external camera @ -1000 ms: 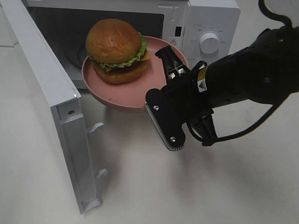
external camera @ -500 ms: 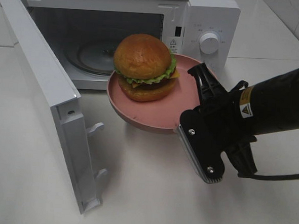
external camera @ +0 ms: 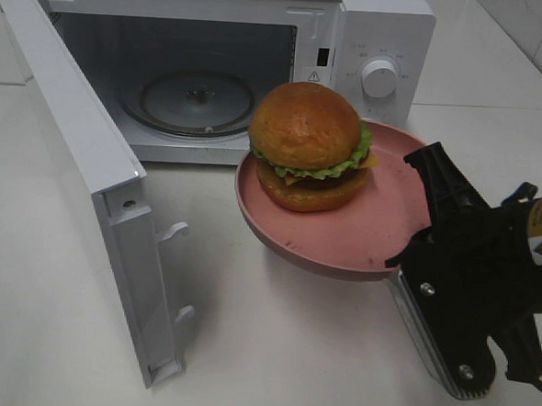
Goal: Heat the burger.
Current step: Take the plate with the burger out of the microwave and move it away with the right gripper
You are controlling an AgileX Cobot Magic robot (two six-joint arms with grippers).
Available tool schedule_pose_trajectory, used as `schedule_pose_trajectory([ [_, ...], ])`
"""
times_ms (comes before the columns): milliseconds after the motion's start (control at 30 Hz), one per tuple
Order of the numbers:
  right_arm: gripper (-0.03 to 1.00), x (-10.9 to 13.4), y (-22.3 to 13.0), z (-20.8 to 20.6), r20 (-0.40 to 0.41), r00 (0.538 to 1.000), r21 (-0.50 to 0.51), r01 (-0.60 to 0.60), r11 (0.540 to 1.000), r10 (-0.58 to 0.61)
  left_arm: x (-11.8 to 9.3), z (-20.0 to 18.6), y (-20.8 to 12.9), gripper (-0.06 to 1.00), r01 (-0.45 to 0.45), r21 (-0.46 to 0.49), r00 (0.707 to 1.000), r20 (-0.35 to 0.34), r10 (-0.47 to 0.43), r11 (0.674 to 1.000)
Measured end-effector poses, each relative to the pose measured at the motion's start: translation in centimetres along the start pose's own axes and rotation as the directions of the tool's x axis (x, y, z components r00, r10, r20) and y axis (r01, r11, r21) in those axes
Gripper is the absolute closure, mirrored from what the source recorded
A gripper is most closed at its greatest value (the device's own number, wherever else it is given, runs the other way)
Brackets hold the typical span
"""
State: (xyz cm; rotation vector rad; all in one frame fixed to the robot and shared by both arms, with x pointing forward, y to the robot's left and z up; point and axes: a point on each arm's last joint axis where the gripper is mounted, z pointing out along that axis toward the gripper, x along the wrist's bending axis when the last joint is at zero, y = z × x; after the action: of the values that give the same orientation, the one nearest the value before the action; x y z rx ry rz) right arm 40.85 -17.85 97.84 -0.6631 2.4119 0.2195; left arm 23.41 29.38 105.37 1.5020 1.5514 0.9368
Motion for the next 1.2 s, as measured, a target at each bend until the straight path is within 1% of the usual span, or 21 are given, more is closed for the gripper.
schedule_pose_trajectory([
  [133, 0.87, 0.9, -0.2, -0.9, 0.006, 1.0, 0.003, -0.023, 1.0, 0.023, 0.0, 0.0, 0.0, -0.04, 0.0, 0.0, 1.0, 0.0, 0.0, 1.0],
  [200, 0.87, 2.0, -0.4, -2.2, 0.011, 0.999, 0.012, -0.031, 0.999, 0.03, 0.0, 0.0, 0.0, -0.04, 0.0, 0.0, 1.0, 0.0, 0.0, 1.0],
  [233, 0.87, 2.0, -0.4, -2.2, 0.011, 0.999, 0.012, -0.031, 0.999, 0.03, 0.0, 0.0, 0.0, -0.04, 0.0, 0.0, 1.0, 0.0, 0.0, 1.0],
  [300, 0.87, 2.8, -0.6, -3.0, 0.007, 0.999, 0.02, -0.034, 0.999, 0.033, 0.0, 0.0, 0.0, -0.04, 0.0, 0.0, 1.0, 0.0, 0.0, 1.0],
  [633, 0.87, 4.9, -1.2, -5.5, -0.013, 0.998, 0.052, -0.062, 0.997, 0.063, 0.0, 0.0, 0.0, -0.04, 0.0, 0.0, 1.0, 0.0, 0.0, 1.0],
  [733, 0.87, 5.5, -1.4, -6.3, -0.015, 0.996, 0.061, -0.089, 0.994, 0.09, 0.0, 0.0, 0.0, -0.04, 0.0, 0.0, 1.0, 0.0, 0.0, 1.0],
  [867, 0.87, 6.6, -1.7, -7.4, -0.011, 0.987, 0.077, -0.158, 0.984, 0.16, 0.0, 0.0, 0.0, -0.04, 0.0, 0.0, 1.0, 0.0, 0.0, 1.0],
  [900, 0.87, 6.6, -1.7, -7.4, -0.011, 0.987, 0.077, -0.158, 0.984, 0.16, 0.0, 0.0, 0.0, -0.04, 0.0, 0.0, 1.0, 0.0, 0.0, 1.0],
  [967, 0.87, 7.4, -2.0, -7.9, -0.014, 0.98, 0.102, -0.195, 0.975, 0.197, 0.0, 0.0, 0.0, -0.04, 0.0, 0.0, 1.0, 0.0, 0.0, 1.0],
  [1000, 0.87, 7.4, -2.0, -7.9, -0.014, 0.98, 0.102, -0.195, 0.975, 0.197, 0.0, 0.0, 0.0, -0.04, 0.0, 0.0, 1.0, 0.0, 0.0, 1.0],
  [1067, 0.87, 8.0, -2.3, -8.1, -0.021, 0.968, 0.135, -0.245, 0.96, 0.25, 0.0, 0.0, 0.0, -0.04, 0.0, 0.0, 1.0, 0.0, 0.0, 1.0],
  [1100, 0.87, 8.0, -2.3, -8.1, -0.021, 0.968, 0.135, -0.245, 0.96, 0.25, 0.0, 0.0, 0.0, -0.04, 0.0, 0.0, 1.0, 0.0, 0.0, 1.0],
  [1133, 0.87, 8.3, -2.6, -8.2, -0.022, 0.956, 0.162, -0.284, 0.945, 0.292, 0.0, 0.0, 0.0, -0.04, 0.0, 0.0, 1.0, 0.0, 0.0, 1.0],
  [1200, 0.87, 8.4, -2.7, -8.2, -0.02, 0.951, 0.178, -0.299, 0.937, 0.307, 0.0, 0.0, 0.0, -0.04, 0.0, 0.0, 1.0, 0.0, 0.0, 1.0],
])
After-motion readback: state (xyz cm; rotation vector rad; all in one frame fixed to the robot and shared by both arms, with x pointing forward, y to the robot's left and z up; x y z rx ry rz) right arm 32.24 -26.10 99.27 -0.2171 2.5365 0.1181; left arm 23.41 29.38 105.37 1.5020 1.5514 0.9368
